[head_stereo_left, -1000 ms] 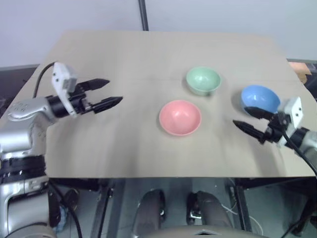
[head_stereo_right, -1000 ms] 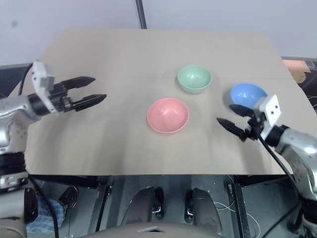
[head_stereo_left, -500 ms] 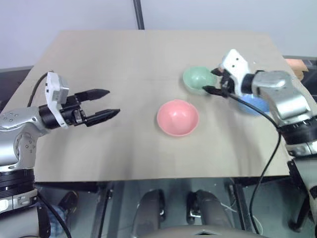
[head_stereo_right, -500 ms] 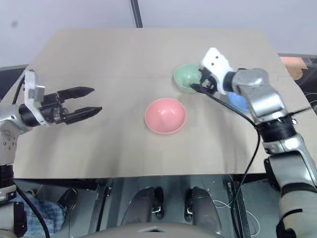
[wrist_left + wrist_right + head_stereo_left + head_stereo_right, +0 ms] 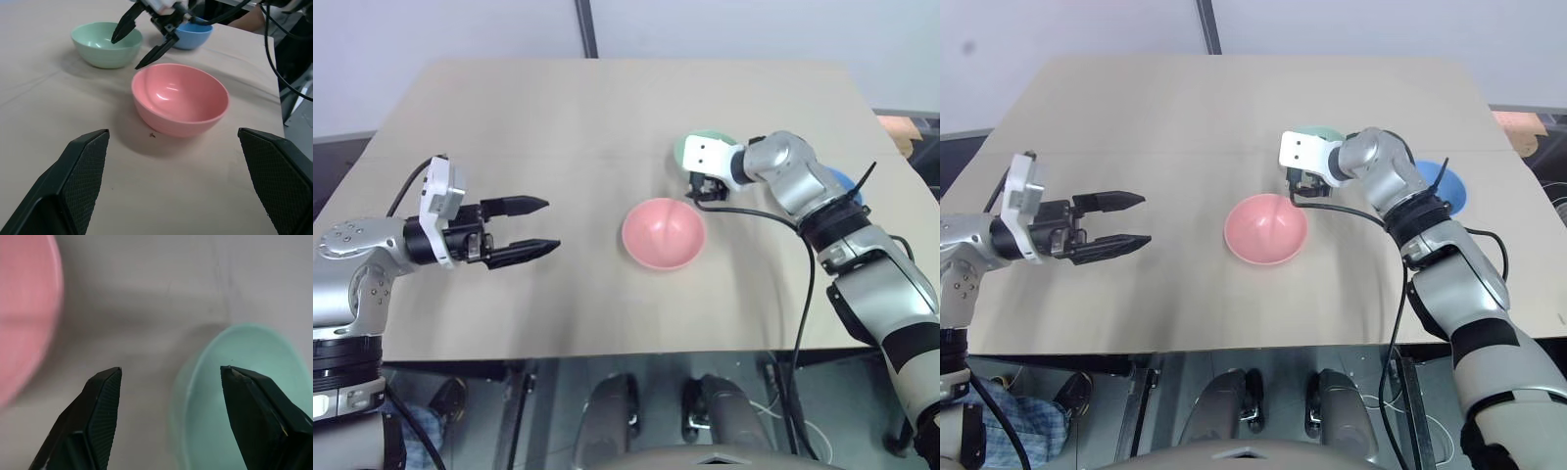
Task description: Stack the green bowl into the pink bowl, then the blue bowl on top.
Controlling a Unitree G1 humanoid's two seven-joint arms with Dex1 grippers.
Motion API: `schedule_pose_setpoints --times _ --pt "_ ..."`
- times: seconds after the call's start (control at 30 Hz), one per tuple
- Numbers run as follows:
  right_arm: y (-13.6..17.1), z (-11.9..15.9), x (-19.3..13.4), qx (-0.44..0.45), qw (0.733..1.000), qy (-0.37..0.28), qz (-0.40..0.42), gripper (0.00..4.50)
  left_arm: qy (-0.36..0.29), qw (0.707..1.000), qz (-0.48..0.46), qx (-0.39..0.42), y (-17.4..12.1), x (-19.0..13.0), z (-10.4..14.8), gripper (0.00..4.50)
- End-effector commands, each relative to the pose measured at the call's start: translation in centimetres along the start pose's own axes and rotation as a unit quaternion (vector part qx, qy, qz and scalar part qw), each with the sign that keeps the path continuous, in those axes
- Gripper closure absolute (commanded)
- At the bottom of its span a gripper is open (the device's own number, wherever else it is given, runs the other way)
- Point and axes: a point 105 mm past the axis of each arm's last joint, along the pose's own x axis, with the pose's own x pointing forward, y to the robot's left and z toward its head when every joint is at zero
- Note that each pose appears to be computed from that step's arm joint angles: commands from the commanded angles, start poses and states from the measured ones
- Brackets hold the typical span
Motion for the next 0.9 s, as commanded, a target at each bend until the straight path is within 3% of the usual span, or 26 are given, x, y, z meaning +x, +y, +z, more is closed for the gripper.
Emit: schedule_pose_setpoints --times 0.03,0.2,0.37,0.63,0.9 --pt "-1.6 1.0 -0.7 -0.025 0.999 -0.001 -0.021 2.17 0.002 0.999 -0.012 0.029 -0.3 0.1 1.0 0.00" --pt "-1.2 1.1 -0.7 -0.032 0.999 -0.006 -0.005 4.47 -0.002 0.999 -0.015 0.032 -0.2 0.3 1.0 0.00" --pt "-1.3 1.3 -1.2 -0.037 0.999 -0.008 -0.002 4.47 -0.005 0.999 -0.013 0.035 0.1 0.4 1.1 0.00" --pt "-2.5 7.2 -7.0 -0.076 0.991 -0.110 -0.025 4.47 -0.004 0.999 0.003 0.041 0.9 0.3 0.9 0.00" --pt "3.9 11.7 -11.1 -0.107 0.974 -0.187 0.077 4.47 -0.008 0.999 0.022 0.047 2.2 0.3 1.1 0.00"
